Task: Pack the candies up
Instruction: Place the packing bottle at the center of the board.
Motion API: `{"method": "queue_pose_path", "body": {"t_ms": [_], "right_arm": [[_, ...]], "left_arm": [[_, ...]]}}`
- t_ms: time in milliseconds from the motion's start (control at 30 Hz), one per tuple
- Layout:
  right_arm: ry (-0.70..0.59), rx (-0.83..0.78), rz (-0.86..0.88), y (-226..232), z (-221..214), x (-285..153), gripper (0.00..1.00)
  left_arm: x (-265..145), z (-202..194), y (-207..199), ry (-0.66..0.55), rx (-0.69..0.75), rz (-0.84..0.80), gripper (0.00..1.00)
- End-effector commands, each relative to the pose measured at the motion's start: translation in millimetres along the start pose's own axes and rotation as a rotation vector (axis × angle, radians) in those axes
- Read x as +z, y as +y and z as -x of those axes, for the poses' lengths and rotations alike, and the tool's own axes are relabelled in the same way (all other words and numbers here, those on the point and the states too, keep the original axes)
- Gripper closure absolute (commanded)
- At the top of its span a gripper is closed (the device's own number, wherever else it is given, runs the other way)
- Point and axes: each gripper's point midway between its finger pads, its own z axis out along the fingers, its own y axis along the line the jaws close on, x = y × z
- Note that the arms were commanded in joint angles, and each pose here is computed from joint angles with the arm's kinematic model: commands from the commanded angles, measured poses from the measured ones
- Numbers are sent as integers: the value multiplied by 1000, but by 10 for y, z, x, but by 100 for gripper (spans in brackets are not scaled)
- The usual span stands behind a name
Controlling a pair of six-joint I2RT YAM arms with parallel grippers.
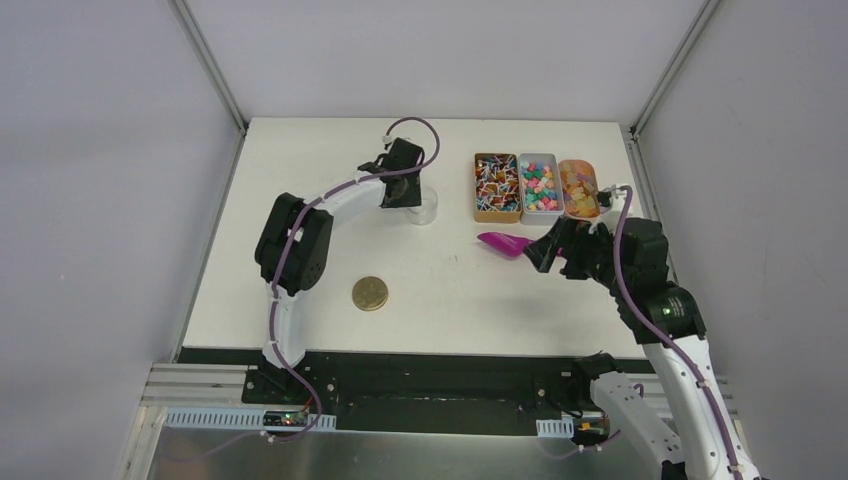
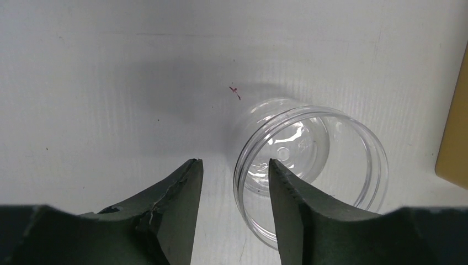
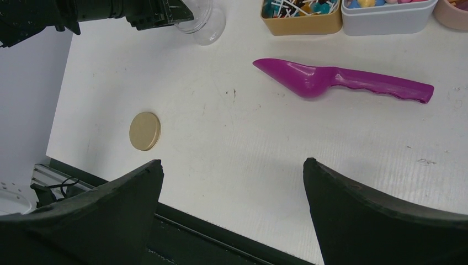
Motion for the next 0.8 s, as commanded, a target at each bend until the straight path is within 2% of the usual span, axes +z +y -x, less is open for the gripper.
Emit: {"method": "queue_pose_path", "body": {"t_ms": [0,233,433,500,600,767], "right_arm": [[-29,38,25,59,70,51,0],[-67,70,23,-24,25,233,0],[-88,164,-18,-152,2,491,2],[-98,150,-26,-189,35,591,2],[-105,50,-25,-260,58,762,5],[-14,-258,-12,-388,-40,968,8]], "left_arm": [[-257,306,-175,-69,-16,-72,49],[-827,692,-379,-165,-34,-196,34],[-1440,914,-402,-264,-1,-277,22],[-1616,925,-385,-287,20,-299,13],[-1868,871,-332,-314,60,-331,1],[-2202,611,-128,-344,140,-354,1]]}}
